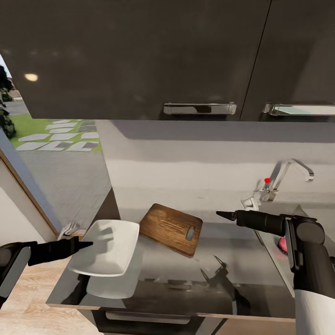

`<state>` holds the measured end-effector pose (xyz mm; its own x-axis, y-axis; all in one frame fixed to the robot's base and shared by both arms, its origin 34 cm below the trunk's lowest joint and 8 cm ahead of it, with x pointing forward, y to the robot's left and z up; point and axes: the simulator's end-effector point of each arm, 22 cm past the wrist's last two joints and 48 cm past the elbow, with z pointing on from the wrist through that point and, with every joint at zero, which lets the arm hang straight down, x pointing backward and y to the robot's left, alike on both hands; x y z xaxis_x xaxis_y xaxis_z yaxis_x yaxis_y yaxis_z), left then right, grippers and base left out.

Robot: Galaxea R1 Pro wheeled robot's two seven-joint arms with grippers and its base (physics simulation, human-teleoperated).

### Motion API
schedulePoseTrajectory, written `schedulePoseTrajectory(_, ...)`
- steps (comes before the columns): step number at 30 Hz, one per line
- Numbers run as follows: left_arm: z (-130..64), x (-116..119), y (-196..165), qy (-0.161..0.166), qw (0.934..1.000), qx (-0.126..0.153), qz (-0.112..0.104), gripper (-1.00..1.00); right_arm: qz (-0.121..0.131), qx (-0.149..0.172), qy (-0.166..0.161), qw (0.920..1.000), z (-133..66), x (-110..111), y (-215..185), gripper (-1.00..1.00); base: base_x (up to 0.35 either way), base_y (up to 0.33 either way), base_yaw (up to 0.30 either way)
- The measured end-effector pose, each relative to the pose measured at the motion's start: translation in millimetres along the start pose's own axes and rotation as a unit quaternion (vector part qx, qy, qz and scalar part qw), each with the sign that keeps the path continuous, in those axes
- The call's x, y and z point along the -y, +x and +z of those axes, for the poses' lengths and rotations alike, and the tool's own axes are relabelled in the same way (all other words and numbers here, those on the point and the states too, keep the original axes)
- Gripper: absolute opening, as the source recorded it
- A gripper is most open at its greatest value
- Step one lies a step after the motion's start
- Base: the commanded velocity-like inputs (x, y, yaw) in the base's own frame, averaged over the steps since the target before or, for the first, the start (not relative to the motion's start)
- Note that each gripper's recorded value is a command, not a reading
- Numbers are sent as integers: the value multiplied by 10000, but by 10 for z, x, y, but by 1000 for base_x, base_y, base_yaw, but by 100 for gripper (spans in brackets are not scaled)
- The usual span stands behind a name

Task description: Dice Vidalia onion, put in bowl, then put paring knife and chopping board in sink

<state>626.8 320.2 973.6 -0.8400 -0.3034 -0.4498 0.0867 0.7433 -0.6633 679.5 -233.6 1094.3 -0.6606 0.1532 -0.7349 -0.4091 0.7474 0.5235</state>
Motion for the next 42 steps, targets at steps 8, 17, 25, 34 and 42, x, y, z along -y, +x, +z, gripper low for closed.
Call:
schedulePoseTrajectory(8,6,-23,12,-25,10000,-10,-24,-100,3,-1,3,10000,2,2,2,100,0,0,0)
schedulePoseTrajectory(17,13,-46,27,-41,10000,-21,-51,-100,3,-3,8,10000,2,4,3,100,0,0,0)
schedulePoseTrajectory(25,15,-49,28,-43,10000,-21,-52,-100,4,-1,3,10000,2,2,2,100,0,0,0)
schedulePoseTrajectory(34,13,-82,40,-86,9999,-38,-57,-100,1,-2,7,10000,-1,5,1,100,0,0,0)
schedulePoseTrajectory(42,14,-100,44,-118,9999,-41,-60,100,2,-1,7,10000,-1,5,1,100,0,0,0)
